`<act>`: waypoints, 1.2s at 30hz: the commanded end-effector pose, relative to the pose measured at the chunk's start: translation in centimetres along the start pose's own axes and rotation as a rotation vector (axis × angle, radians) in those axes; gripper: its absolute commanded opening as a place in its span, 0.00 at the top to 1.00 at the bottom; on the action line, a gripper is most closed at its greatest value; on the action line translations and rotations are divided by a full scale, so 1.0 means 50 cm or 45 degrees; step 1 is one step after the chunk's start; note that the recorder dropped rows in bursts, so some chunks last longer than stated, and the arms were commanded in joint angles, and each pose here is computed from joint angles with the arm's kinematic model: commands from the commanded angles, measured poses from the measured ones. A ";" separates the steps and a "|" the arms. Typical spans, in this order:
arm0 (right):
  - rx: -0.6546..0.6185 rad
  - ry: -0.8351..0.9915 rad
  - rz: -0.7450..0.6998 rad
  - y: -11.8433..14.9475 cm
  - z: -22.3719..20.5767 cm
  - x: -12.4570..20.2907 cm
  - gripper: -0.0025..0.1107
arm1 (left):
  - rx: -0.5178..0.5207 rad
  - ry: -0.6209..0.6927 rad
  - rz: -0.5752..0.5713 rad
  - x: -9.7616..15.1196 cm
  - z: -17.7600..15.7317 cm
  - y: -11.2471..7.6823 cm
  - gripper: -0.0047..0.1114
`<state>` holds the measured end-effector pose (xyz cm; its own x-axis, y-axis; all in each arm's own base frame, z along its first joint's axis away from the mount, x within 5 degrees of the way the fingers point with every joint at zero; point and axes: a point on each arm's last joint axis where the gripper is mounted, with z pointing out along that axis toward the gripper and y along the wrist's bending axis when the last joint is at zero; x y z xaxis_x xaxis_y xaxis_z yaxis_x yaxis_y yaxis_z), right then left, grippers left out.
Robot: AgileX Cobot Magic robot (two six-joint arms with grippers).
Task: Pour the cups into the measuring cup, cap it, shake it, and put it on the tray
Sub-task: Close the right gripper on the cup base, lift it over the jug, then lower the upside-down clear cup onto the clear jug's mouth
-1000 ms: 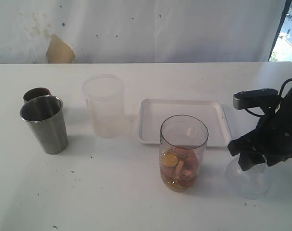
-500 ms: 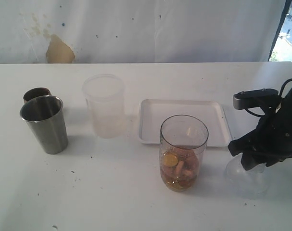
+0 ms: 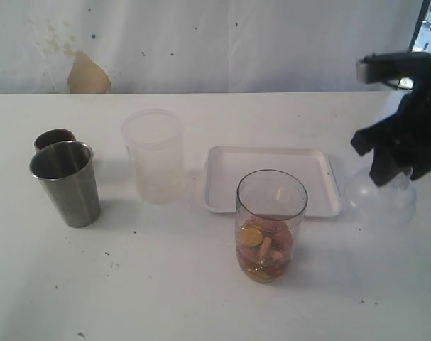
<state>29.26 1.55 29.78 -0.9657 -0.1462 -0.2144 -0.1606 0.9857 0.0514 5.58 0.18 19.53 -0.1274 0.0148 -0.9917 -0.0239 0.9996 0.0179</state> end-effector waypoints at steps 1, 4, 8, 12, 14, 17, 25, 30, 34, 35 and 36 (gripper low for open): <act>-0.001 -0.189 0.047 0.010 -0.098 -0.004 0.98 | 0.005 -0.014 -0.010 0.001 0.000 -0.001 0.96; -0.083 -0.290 0.052 0.030 -0.141 -0.003 0.98 | 0.005 -0.014 -0.010 0.001 0.000 -0.001 0.96; -0.227 -0.323 0.011 0.078 -0.156 0.002 0.98 | 0.005 -0.014 -0.010 0.001 0.000 -0.001 0.96; -0.267 -0.302 -0.085 0.129 -0.153 0.005 0.98 | 0.005 -0.014 -0.010 0.001 0.000 -0.001 0.96; -0.282 -0.291 -0.109 0.151 -0.153 0.008 0.98 | 0.005 -0.014 -0.010 0.001 0.000 -0.001 0.96; -0.286 -0.276 -0.153 0.181 -0.151 0.014 0.98 | 0.005 -0.014 -0.010 0.001 0.000 -0.001 0.96; -0.249 -0.244 -0.224 0.221 -0.141 0.020 0.98 | 0.005 -0.014 -0.010 0.001 0.000 -0.001 0.96; -0.172 -0.189 -0.190 0.214 -0.109 0.004 0.98 | 0.005 -0.014 -0.010 0.001 0.000 -0.001 0.96; -0.175 -0.153 -0.178 0.217 -0.091 -0.004 0.98 | 0.005 -0.014 -0.010 0.001 0.000 -0.001 0.96; -0.178 -0.145 -0.176 0.218 -0.087 -0.006 0.98 | 0.005 -0.014 -0.010 0.001 0.000 -0.001 0.96; -0.183 -0.138 -0.174 0.219 -0.083 -0.007 0.98 | 0.005 -0.014 -0.010 0.001 0.000 -0.001 0.96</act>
<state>26.76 11.87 34.84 -0.8998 -0.2665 -0.3455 -0.3315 0.9324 0.1442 5.58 0.18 19.53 -0.1274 0.0148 -0.9917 -0.0239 0.9996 0.0179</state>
